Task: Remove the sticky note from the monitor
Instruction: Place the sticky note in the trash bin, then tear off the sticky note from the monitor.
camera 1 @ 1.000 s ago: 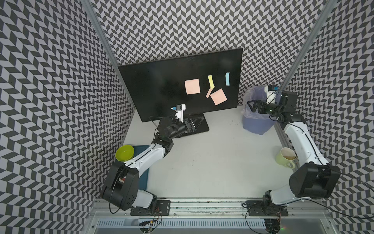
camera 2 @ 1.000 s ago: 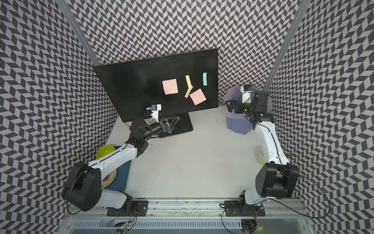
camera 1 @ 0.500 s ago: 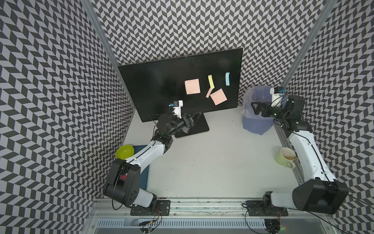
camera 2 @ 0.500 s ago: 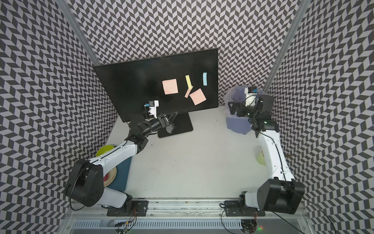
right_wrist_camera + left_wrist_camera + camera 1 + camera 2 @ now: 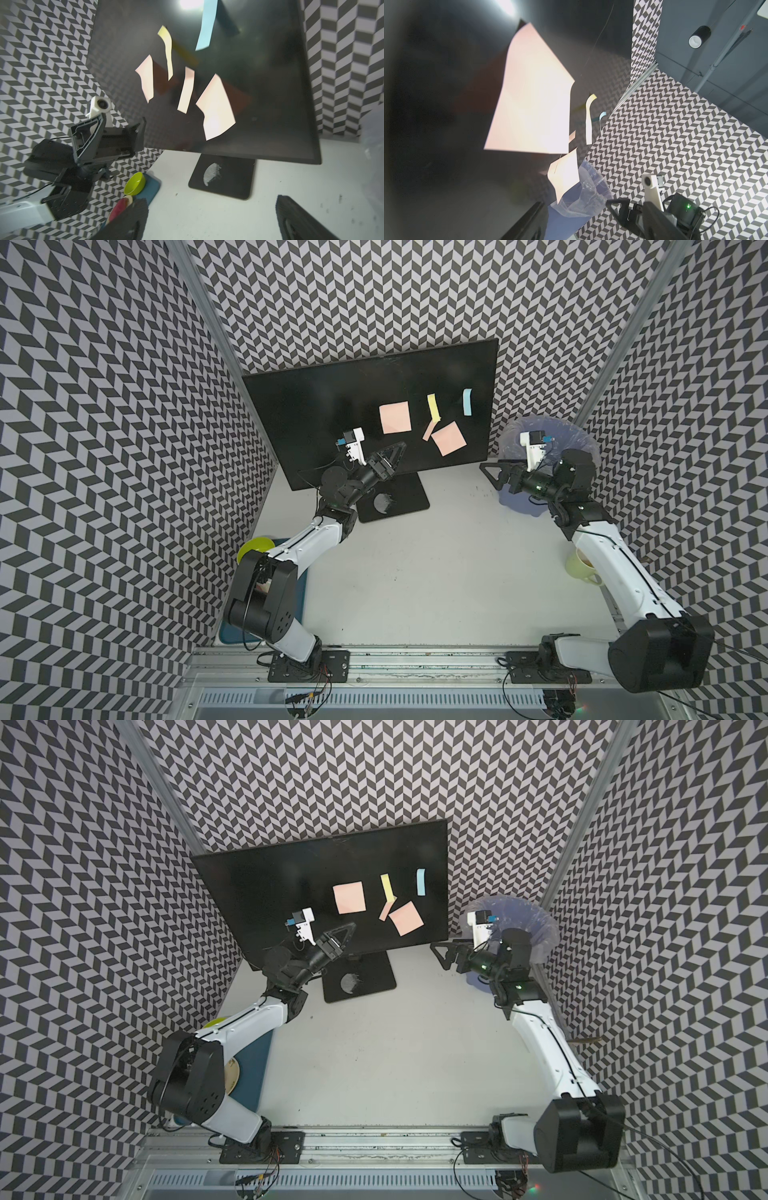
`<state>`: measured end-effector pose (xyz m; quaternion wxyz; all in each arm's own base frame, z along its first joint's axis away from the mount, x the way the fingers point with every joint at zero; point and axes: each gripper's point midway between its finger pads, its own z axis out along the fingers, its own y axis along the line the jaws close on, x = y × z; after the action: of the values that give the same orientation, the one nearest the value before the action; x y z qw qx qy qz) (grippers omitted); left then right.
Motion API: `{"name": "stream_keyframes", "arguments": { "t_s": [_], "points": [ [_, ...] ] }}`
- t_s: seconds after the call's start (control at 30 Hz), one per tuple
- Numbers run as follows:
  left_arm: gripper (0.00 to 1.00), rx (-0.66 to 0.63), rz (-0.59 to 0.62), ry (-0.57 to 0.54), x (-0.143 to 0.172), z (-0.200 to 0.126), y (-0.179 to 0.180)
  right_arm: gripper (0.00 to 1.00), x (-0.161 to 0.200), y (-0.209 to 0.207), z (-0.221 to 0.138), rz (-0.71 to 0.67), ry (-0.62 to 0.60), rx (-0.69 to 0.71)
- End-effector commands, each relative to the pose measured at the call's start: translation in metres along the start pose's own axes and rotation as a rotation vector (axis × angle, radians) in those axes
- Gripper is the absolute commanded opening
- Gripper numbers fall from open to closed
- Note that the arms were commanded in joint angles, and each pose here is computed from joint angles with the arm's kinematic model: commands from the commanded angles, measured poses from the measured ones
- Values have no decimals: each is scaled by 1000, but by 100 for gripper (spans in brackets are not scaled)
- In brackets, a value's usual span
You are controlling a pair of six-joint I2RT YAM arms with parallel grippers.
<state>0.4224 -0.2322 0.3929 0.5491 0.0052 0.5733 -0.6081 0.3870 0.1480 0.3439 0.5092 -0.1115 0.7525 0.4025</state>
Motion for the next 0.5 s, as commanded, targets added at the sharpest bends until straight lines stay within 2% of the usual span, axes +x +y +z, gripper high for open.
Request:
{"name": "stream_keyframes", "arguments": {
  "t_s": [0.0, 0.2, 0.47],
  "points": [
    [75, 44, -33, -57, -19, 9, -6, 99, -14, 32, -3, -2, -66, -103],
    [72, 31, -90, -88, -24, 15, 7, 99, -4, 52, 3, 0, -39, -155],
    [63, 16, -128, -115, -34, 20, 21, 99, -3, 61, 2, -10, -35, -173]
  ]
}}
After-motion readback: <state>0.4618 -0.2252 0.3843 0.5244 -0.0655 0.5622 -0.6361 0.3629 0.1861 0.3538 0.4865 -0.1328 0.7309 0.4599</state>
